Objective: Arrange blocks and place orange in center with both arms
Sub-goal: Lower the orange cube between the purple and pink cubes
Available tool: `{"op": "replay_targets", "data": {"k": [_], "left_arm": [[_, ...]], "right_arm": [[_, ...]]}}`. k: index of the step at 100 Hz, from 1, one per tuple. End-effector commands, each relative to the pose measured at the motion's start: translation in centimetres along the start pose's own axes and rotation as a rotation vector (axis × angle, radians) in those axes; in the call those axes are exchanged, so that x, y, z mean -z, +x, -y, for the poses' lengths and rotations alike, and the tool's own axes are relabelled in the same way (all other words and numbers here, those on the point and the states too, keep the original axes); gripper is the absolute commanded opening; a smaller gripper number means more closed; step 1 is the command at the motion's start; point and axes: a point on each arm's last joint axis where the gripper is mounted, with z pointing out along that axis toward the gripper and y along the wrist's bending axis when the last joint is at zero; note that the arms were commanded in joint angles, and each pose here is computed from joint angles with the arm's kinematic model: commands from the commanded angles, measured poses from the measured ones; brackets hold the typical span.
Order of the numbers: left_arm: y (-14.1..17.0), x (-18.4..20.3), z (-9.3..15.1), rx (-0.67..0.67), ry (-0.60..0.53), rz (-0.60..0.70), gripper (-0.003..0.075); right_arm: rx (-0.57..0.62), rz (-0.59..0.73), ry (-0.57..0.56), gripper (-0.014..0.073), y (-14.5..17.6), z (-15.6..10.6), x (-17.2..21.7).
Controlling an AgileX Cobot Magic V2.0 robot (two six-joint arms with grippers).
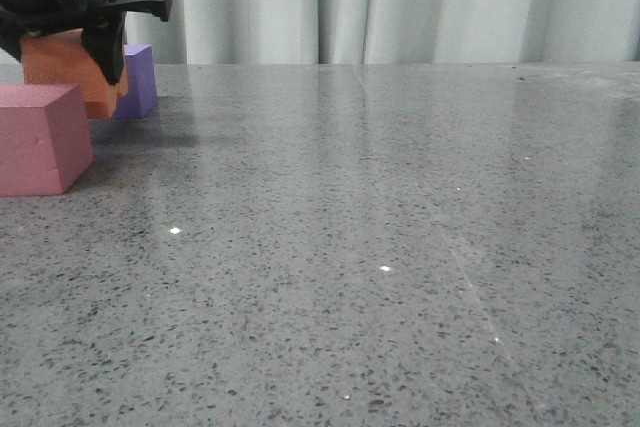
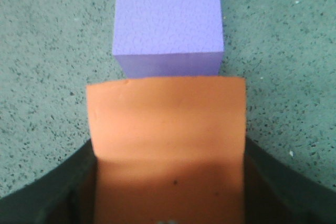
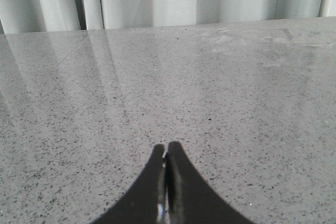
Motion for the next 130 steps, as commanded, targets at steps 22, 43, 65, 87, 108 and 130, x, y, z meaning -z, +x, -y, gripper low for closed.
{"op": "replay_targets", "data": {"k": [22, 43, 65, 87, 108, 130], "left_arm": [[-1.1, 0.9, -0.2, 0.017, 0.059, 0.081, 0.0128], [-0.5, 0.3, -0.7, 0.014, 0.051, 0.063, 0.0137], [-0.4, 0.1, -0.4, -0.005, 0.086, 0.078, 0.0386], [-0.4, 0.2, 0.1, -0.020, 0.142, 0.081, 0.0514], [-0.5, 0.2, 0.1, -0.025, 0.146, 0.084, 0.0514], [-0.5, 0.4, 0.1, -0.042, 0.144, 0.087, 0.0515]], "right_arm": [[0.022, 0.123, -0.013, -0.0067, -1.3, -0.2, 0.3], [0.022, 0.123, -0.013, -0.0067, -1.3, -0.2, 0.3], [0.022, 0.123, -0.013, -0.0067, -1.3, -0.2, 0.3], [0.022, 0.123, -0.013, -0.0067, -1.3, -0.2, 0.3], [0.022, 0.123, -0.013, -0.0067, -1.3, -0.2, 0.3], [0.022, 0.123, -0.013, -0.0067, -1.3, -0.2, 0.3]]}}
